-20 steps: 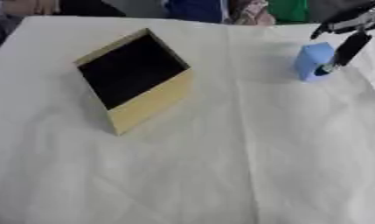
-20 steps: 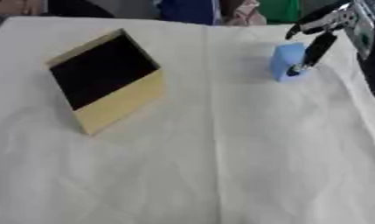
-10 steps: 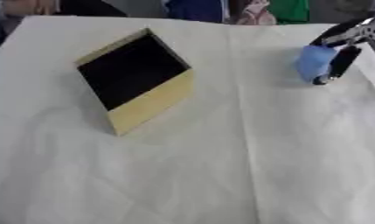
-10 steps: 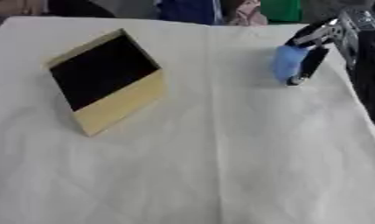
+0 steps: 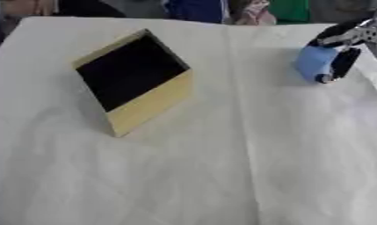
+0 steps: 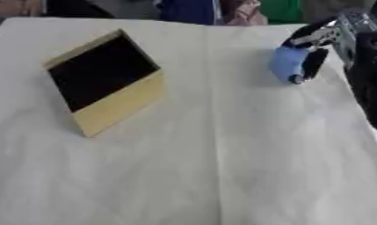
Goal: Pick up objects on the table and place them in the box.
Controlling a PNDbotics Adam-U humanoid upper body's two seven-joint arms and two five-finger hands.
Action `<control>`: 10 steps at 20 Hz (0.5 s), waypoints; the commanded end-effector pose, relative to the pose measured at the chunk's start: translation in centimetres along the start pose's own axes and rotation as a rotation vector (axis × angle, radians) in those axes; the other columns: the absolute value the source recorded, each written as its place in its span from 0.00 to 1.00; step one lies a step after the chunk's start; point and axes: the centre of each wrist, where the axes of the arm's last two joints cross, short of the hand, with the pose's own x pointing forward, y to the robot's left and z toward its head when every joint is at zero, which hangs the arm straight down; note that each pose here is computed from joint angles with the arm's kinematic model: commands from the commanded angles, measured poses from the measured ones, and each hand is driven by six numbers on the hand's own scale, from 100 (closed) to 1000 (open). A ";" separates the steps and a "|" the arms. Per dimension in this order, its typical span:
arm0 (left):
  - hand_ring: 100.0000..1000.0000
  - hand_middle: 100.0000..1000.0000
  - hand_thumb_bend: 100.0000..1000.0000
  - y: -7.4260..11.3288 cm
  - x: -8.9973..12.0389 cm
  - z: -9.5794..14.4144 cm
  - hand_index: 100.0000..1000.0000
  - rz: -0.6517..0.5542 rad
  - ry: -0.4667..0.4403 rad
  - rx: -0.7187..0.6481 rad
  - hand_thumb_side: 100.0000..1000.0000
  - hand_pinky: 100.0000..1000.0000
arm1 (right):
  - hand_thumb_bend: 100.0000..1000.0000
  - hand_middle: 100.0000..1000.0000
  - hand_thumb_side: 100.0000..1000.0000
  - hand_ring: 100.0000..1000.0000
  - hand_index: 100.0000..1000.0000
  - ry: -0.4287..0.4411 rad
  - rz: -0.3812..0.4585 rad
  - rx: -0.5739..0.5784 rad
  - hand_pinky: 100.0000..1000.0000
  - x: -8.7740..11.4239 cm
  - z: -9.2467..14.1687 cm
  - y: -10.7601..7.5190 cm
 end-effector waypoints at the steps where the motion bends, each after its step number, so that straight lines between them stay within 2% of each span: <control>1: 0.55 0.57 0.00 0.3 0.6 -0.6 0.86 -0.016 -0.035 -0.009 0.88 0.63 | 0.00 0.76 0.01 0.85 0.92 0.011 -0.004 -0.060 0.85 -0.5 0.8 -1.0; 5: 0.55 0.57 0.00 0.4 0.7 -0.6 0.86 -0.017 -0.035 -0.012 0.88 0.63 | 0.00 0.75 0.00 0.84 0.90 0.005 -0.023 -0.090 0.83 -0.4 1.0 -1.5; 10: 0.55 0.57 0.00 0.4 0.7 -0.6 0.86 -0.017 -0.032 -0.014 0.88 0.63 | 0.00 0.73 0.00 0.83 0.86 -0.009 -0.046 -0.139 0.82 0.0 1.7 -3.0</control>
